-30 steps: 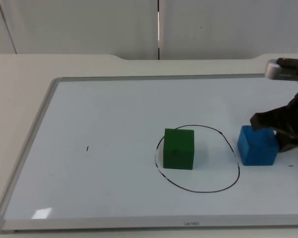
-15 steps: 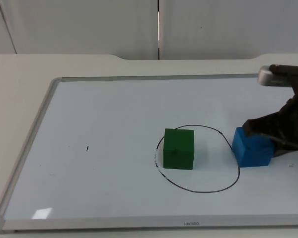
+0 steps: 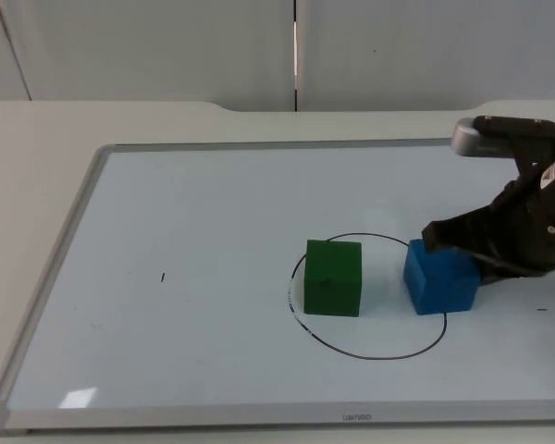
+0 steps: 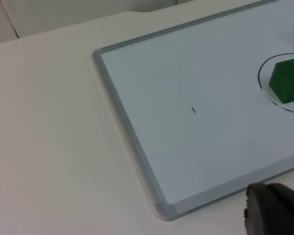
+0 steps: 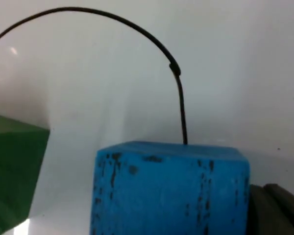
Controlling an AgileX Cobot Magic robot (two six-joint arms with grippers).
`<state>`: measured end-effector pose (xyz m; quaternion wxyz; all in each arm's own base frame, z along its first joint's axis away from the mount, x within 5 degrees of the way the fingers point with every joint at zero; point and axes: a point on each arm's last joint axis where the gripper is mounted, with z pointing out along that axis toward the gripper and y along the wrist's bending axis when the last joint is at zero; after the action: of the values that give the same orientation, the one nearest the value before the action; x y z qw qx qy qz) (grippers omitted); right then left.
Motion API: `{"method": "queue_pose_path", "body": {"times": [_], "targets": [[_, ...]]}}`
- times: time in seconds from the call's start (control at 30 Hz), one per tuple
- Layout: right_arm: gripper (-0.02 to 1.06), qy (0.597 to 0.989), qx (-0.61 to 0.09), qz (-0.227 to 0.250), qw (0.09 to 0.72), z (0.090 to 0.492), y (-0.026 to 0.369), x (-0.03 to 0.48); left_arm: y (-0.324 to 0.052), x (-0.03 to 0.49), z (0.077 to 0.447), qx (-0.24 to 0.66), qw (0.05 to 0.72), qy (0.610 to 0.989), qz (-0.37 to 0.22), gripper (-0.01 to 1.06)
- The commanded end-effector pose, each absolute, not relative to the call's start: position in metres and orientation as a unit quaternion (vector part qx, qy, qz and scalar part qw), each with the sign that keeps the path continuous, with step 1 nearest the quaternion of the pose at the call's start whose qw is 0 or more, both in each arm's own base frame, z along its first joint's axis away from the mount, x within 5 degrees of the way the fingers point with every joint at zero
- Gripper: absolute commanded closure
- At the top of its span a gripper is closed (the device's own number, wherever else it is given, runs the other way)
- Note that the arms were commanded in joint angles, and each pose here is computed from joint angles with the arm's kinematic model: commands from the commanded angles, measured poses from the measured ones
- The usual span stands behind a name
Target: Push the two cubes into the marked area.
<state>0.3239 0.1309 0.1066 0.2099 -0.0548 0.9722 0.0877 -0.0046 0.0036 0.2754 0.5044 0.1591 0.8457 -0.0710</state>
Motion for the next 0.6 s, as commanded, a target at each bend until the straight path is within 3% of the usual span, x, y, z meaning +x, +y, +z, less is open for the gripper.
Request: {"method": "queue_pose_path", "body": {"times": [0.0, 0.57], "targets": [[1.05, 0.97, -0.056, 0.09, 0.219, 0.108, 0.134, 0.325, 0.004, -0.004, 0.275, 0.156, 0.508, 0.844, -0.069, 1.05], [1.05, 0.968, -0.056, 0.1, 0.225, 0.109, 0.145, 0.322, 0.004, -0.004, 0.275, 0.156, 0.508, 0.844, -0.069, 1.05]]}}
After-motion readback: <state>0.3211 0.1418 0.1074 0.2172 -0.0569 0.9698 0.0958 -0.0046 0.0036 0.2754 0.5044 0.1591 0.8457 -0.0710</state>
